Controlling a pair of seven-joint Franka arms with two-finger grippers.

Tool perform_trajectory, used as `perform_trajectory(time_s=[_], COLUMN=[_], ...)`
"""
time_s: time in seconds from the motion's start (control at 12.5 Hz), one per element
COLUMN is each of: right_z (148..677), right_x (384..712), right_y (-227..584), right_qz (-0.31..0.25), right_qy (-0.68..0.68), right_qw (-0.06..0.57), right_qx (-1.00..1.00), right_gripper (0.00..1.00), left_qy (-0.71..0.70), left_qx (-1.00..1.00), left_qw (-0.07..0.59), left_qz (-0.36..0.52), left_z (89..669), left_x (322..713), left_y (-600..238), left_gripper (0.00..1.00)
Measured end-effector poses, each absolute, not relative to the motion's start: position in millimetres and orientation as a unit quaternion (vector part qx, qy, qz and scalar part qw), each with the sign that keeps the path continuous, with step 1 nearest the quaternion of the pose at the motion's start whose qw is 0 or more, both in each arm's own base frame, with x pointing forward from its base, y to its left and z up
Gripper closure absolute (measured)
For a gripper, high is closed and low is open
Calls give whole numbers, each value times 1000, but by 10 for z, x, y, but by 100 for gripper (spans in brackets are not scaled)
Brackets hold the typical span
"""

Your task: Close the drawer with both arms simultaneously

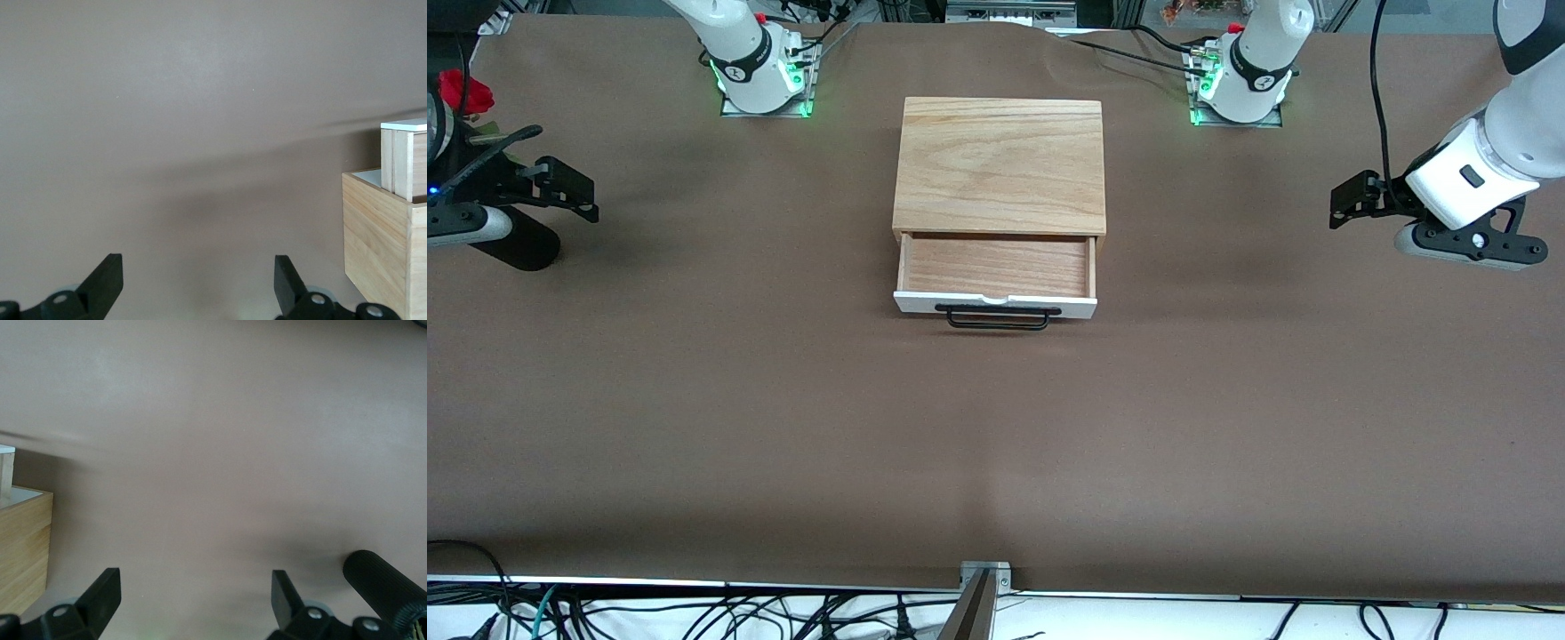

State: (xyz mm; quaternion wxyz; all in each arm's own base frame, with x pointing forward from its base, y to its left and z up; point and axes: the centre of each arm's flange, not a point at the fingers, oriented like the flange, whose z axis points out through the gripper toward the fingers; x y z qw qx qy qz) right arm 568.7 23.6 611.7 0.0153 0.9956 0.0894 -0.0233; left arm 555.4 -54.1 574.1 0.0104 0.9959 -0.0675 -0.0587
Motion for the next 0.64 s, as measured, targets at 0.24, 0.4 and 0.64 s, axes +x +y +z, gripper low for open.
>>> perform_trajectory(time_s=[0.24, 0.4, 0.64], right_z=[6122, 6145, 6160], right_x=[5691, 5720, 5739], right_y=[239, 241, 243], right_qz=[-21, -8, 1], right_qy=[90, 90, 88], right_qw=[15, 16, 16], right_qx=[996, 996, 996], right_gripper=[0, 0, 0], left_qy=[-69, -69, -66], left_qx=[996, 996, 996], left_qw=[10, 10, 10], left_qz=[-59, -59, -59], left_z=[5741, 5741, 5741], left_x=[5552, 5552, 5555], left_y=[-555, -554, -523], left_gripper=[0, 0, 0])
